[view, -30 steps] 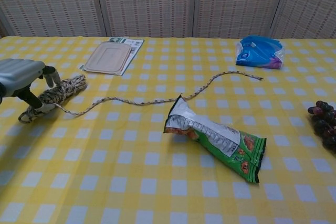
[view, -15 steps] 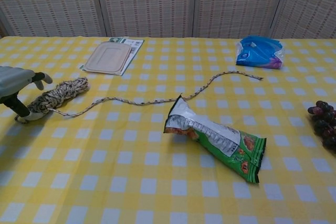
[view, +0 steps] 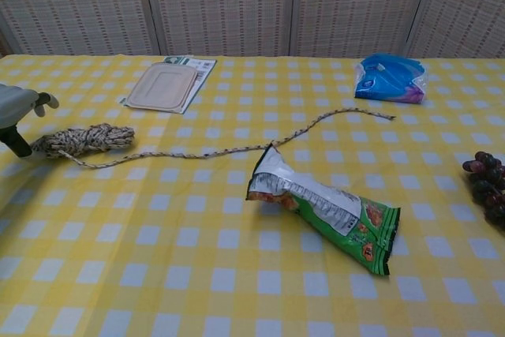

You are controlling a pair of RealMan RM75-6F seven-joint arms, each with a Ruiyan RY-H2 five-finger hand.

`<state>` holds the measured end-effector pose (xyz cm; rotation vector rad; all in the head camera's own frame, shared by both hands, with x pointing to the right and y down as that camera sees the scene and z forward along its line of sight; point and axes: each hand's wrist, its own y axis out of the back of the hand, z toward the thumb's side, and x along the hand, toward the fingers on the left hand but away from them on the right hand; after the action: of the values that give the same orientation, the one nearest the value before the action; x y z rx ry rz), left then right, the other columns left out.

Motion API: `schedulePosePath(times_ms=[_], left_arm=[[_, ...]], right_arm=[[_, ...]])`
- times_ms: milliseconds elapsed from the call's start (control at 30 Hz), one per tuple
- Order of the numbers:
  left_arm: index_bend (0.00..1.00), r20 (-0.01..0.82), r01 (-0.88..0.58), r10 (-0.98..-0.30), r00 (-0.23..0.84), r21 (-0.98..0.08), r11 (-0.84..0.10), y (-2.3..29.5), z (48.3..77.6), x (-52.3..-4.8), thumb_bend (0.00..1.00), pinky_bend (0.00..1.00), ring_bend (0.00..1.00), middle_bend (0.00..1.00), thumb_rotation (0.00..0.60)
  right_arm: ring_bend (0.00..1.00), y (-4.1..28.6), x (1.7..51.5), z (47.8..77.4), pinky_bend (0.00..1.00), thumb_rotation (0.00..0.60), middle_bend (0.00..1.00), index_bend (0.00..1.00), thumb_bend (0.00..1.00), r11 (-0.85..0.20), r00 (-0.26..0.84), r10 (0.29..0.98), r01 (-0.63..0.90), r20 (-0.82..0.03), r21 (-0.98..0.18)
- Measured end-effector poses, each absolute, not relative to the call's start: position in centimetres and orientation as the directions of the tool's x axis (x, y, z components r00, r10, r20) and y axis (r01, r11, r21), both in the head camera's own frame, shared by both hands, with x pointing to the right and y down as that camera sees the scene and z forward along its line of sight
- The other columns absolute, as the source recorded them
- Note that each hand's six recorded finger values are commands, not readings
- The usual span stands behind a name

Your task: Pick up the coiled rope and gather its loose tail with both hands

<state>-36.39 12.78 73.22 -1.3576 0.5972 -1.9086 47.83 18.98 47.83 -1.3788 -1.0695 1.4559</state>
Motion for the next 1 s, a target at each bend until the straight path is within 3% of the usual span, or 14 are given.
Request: schedulePosePath(times_ms=[333,633,767,1000], left_arm=[[0.24,0.671,0.22,-0.729,-0.136,-0.697,-0.683,13.4,72.8,-33.8,0.24,0.11,0.15,0.21,0.508],[0.34,0.668,0.261,-0.731,-0.143,-0.687,-0.679,12.2,73.6,-33.0,0.24,0.11,0.19,0.28,0.485],[0.36,0.676,0.28,-0.721,-0.151,-0.67,-0.687,12.1,74.2,-33.2,0.24,0.11,0.21,0.3,0.415],[0.4,0.68,0.295,-0.717,-0.151,-0.662,-0.69,11.9,74.6,-33.2,0.24,0.11,0.24,0.35,0.359]], right_arm=[[0.09,19.1,48.1,47.9,0.19,0.6,0.19,0.15,0.37,-0.282,-0.044,0.959,-0.015,-0.281,-0.959],[0.09,19.4,48.6,47.9,0.19,0.6,0.19,0.15,0.36,-0.286,-0.058,0.957,-0.013,-0.285,-0.958],[0.09,19.4,48.7,48.0,0.19,0.6,0.19,0.15,0.36,-0.286,-0.06,0.957,-0.013,-0.284,-0.958],[0.09,19.4,48.7,48.0,0.19,0.6,0.19,0.15,0.36,-0.287,-0.062,0.956,-0.014,-0.286,-0.958]])
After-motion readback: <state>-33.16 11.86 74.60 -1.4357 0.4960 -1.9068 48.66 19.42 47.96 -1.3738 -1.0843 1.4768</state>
